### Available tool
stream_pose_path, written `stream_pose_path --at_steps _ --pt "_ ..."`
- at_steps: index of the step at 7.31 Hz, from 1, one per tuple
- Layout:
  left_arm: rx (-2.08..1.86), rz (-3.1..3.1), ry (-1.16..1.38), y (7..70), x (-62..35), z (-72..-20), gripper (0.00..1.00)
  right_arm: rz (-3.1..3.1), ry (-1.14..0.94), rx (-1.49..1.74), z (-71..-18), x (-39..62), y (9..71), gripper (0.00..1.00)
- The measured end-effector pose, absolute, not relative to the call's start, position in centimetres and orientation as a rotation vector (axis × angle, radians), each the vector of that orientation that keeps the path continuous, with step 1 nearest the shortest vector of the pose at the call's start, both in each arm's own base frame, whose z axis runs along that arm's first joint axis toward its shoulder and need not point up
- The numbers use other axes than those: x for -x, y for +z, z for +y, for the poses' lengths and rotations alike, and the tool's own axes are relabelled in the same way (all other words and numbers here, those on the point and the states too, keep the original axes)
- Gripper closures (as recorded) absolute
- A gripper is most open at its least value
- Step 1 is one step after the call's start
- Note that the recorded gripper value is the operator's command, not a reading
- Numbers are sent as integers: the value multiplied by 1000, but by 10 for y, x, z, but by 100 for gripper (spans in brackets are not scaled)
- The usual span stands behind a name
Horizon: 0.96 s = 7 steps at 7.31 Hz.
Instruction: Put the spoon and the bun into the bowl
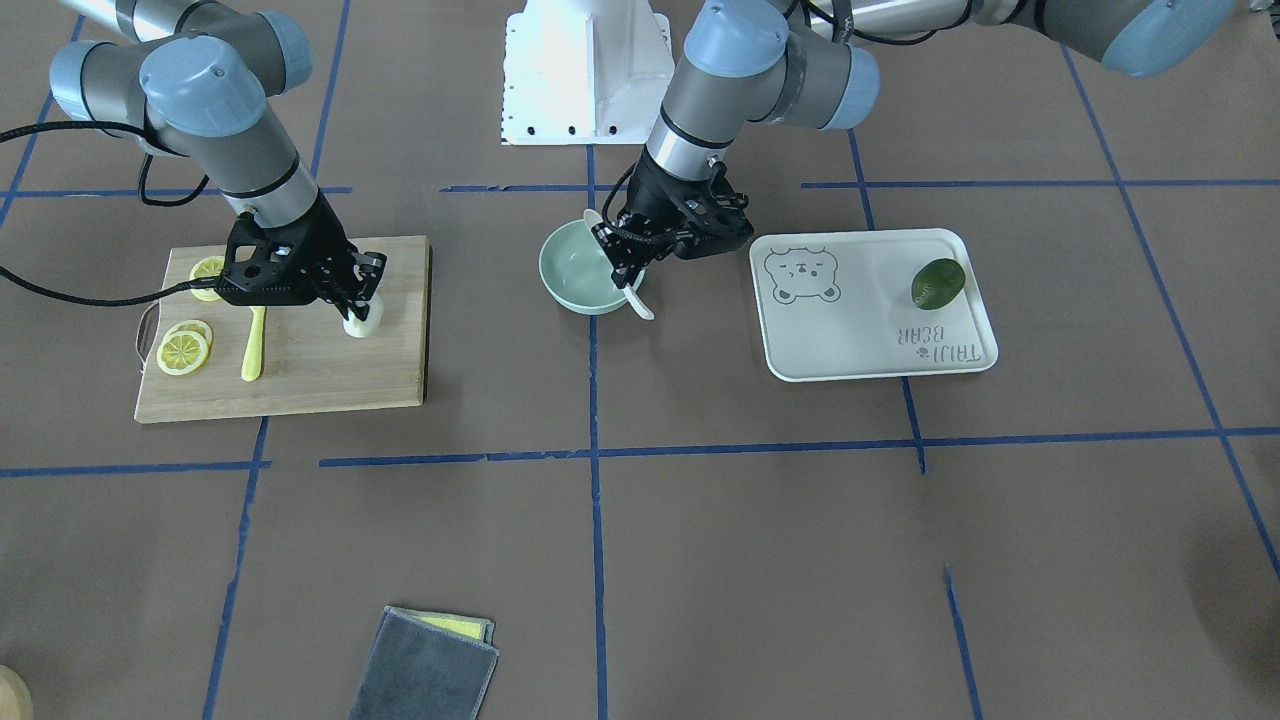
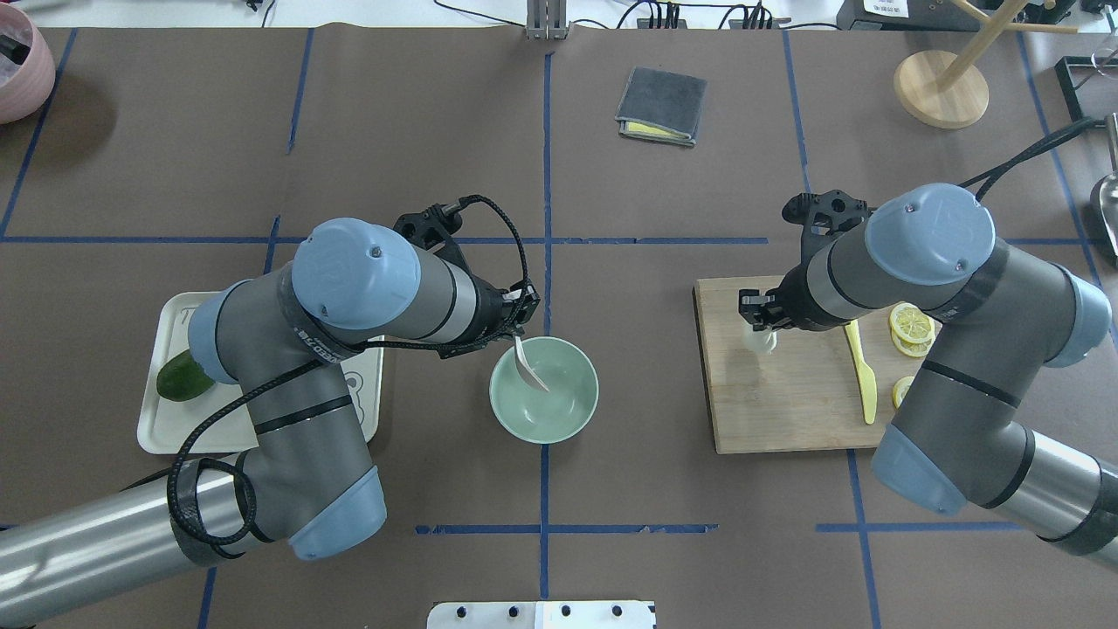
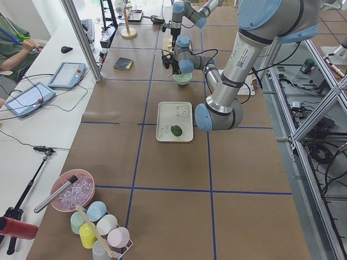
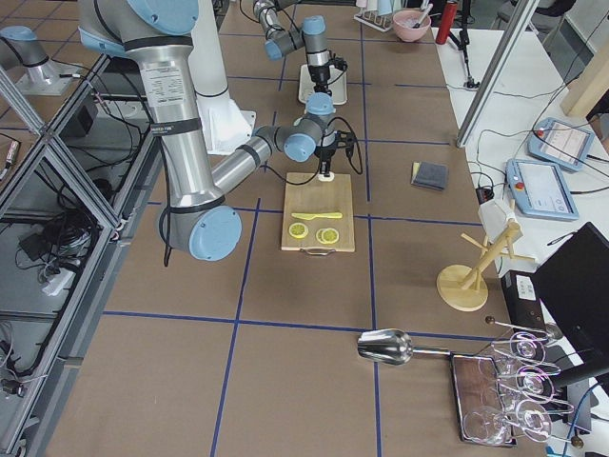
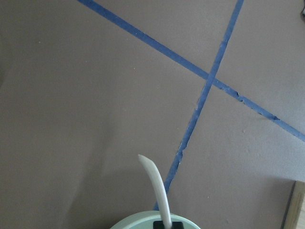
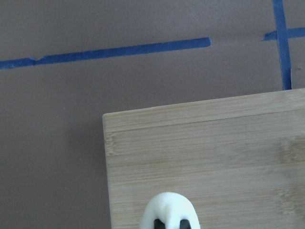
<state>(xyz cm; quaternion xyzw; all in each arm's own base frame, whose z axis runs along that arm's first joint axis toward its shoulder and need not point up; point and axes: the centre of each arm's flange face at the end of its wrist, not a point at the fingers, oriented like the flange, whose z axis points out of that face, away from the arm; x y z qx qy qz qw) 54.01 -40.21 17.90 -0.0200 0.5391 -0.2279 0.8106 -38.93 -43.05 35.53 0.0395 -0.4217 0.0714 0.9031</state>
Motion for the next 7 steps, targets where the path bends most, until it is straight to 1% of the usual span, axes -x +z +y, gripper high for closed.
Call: stream_pose_path --at_steps 2,4,7 --pt "36 1164 -495 178 -544 -401 0 -887 149 -82 -433 385 349 100" --pt "-12 1161 -470 182 -523 -410 0 -910 145 -95 -435 387 334 100" --pt "-184 1065 -359 196 -442 -442 0 -1019 174 -94 -432 421 260 100"
